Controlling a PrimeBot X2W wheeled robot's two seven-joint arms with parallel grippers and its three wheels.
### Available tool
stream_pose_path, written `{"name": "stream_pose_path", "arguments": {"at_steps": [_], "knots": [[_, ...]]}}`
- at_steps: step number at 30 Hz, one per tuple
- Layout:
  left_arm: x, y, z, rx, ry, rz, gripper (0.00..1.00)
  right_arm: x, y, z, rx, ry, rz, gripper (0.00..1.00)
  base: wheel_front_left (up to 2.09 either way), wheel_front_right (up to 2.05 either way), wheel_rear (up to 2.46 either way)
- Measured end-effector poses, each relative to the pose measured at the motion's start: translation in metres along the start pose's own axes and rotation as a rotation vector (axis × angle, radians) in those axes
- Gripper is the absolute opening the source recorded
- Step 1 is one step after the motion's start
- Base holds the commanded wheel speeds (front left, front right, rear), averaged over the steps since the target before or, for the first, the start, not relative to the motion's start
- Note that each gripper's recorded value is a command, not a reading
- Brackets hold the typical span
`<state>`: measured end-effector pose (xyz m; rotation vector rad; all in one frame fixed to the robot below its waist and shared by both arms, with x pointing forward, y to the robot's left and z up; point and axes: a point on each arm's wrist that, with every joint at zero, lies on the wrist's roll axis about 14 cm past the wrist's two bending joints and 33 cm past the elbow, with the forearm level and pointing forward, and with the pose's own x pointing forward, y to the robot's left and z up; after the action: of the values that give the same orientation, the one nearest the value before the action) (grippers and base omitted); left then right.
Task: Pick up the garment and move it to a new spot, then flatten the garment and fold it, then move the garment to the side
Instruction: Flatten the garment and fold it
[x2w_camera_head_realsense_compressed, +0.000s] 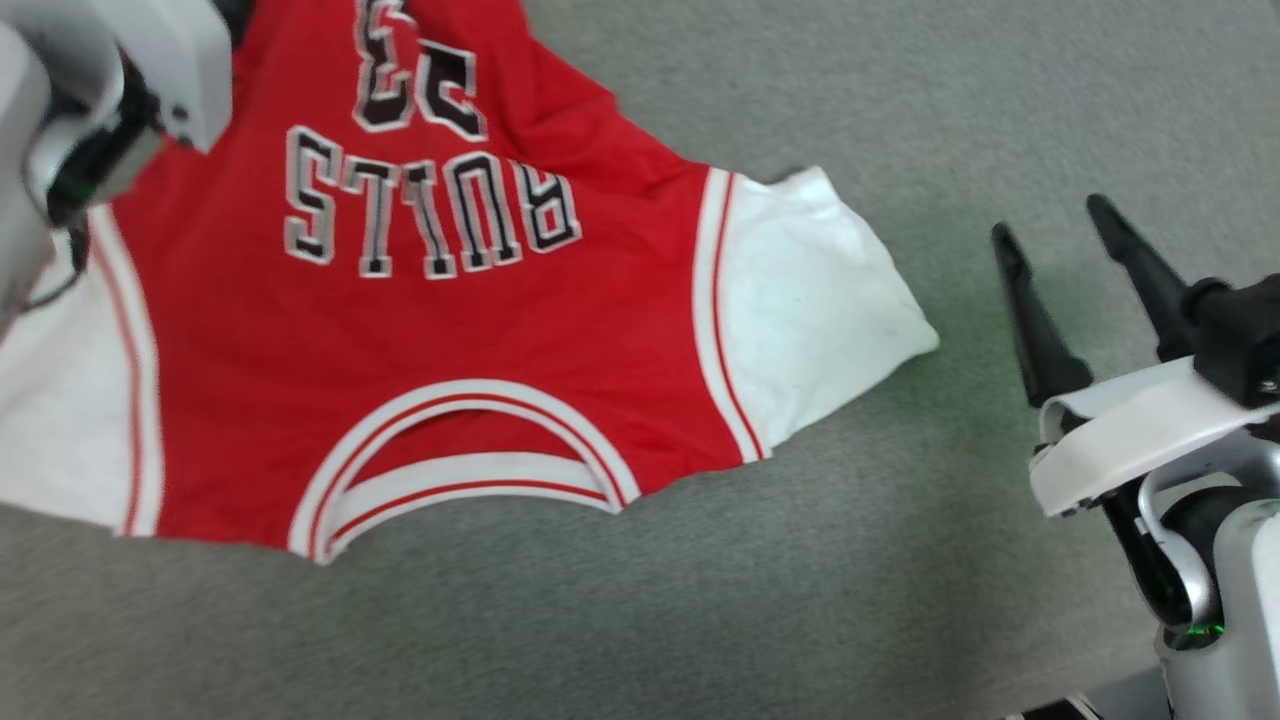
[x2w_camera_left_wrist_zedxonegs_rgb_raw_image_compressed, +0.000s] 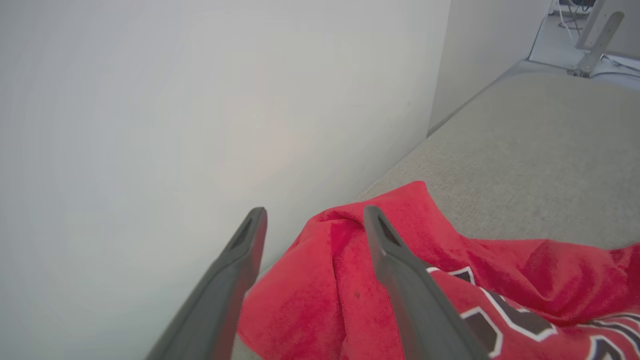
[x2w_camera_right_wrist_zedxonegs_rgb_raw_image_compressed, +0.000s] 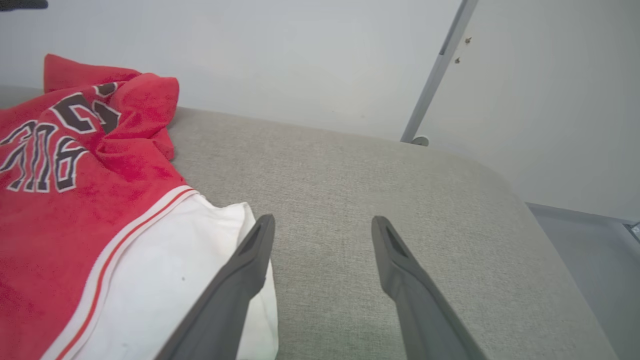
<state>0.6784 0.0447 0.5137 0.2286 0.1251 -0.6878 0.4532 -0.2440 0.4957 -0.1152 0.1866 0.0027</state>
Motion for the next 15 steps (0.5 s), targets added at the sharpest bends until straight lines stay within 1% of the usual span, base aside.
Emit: {"name": "stream_pose_path", "arguments": {"at_steps": [1, 4, 6, 8, 10, 11, 15], "knots": [[-0.007, 0.003, 0.001, -0.014, -0.021, 0.012, 1.00, 0.001, 0.005, 0.000, -0.009, 0.007, 0.021, 1.00, 0.00, 0.00, 0.00], [-0.030, 0.016, 0.003, -0.112, -0.084, 0.072, 1.00, 0.002, 0.024, -0.004, -0.035, 0.046, 0.105, 1.00, 0.00, 0.00, 0.00], [-0.047, 0.023, -0.004, -0.219, -0.104, 0.124, 1.00, 0.000, 0.035, -0.009, -0.040, 0.076, 0.157, 1.00, 0.00, 0.00, 0.00], [-0.067, 0.025, -0.016, -0.245, -0.089, 0.159, 1.00, -0.002, 0.046, -0.016, -0.053, 0.117, 0.207, 1.00, 0.00, 0.00, 0.00], [-0.086, 0.033, -0.012, -0.282, -0.127, 0.216, 1.00, -0.003, 0.054, -0.020, -0.073, 0.144, 0.249, 1.00, 0.00, 0.00, 0.00], [-0.096, 0.034, -0.012, -0.259, -0.135, 0.235, 1.00, -0.004, 0.059, -0.022, -0.079, 0.159, 0.274, 1.00, 0.00, 0.00, 0.00], [-0.141, 0.021, -0.035, -0.289, -0.138, 0.298, 1.00, -0.010, 0.077, -0.032, -0.142, 0.228, 0.379, 1.00, 0.00, 0.00, 0.00]]}}
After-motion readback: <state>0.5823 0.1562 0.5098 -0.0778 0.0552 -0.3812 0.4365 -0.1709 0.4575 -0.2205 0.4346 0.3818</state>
